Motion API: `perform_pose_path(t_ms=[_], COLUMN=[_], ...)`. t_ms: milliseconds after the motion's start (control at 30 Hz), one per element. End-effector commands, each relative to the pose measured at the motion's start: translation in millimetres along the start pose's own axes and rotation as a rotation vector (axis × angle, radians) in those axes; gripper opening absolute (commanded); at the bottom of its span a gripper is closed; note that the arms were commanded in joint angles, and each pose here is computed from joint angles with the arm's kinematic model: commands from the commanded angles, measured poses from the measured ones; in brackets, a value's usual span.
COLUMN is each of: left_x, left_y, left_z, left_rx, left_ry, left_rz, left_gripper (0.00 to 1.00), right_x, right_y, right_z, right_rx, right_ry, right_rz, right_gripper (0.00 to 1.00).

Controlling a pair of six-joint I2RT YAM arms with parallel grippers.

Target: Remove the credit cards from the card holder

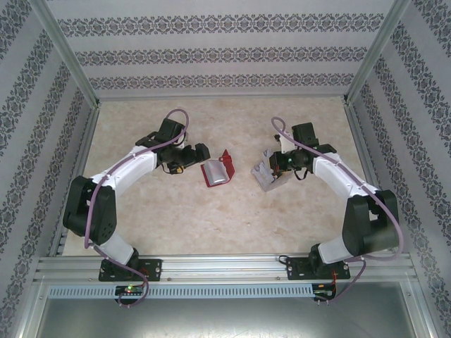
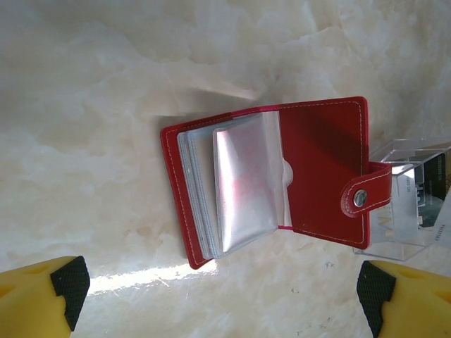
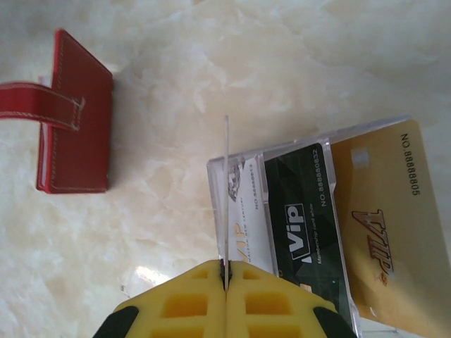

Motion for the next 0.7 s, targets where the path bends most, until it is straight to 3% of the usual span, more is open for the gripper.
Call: perform_pose_path(t_ms=[0, 467, 667], left_x=[0, -1, 1], left_y=[-2, -2, -4], left_z=[0, -10, -11], left_rx=[0.010, 0.002, -0.010], left_ry=[0.023, 0.059, 0.063], left_rz=[-0.029, -0.023, -0.024], left_gripper=[0.99, 0.99, 0.99], right_x=[-5, -16, -12], right_y=[-4, -7, -4], right_z=[-4, -21, -20], right_rx=[-0.029, -0.021, -0.029], right_ry=[0.047, 0.145, 0.141], right_rz=[0.055, 0.066, 0.025], right_gripper=[0.00, 0.00, 0.23])
Point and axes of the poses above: each hand's point on the last joint's axis, 136 mm out from that joint toward the fingers, its own z axis back along the fingers, its own y axis along the line the jaws close on, x = y × z, the point moved 5 cm from there along z, back along the fingers, and after that the axes turned 8 degrees about -z, right-handed, at the moved point
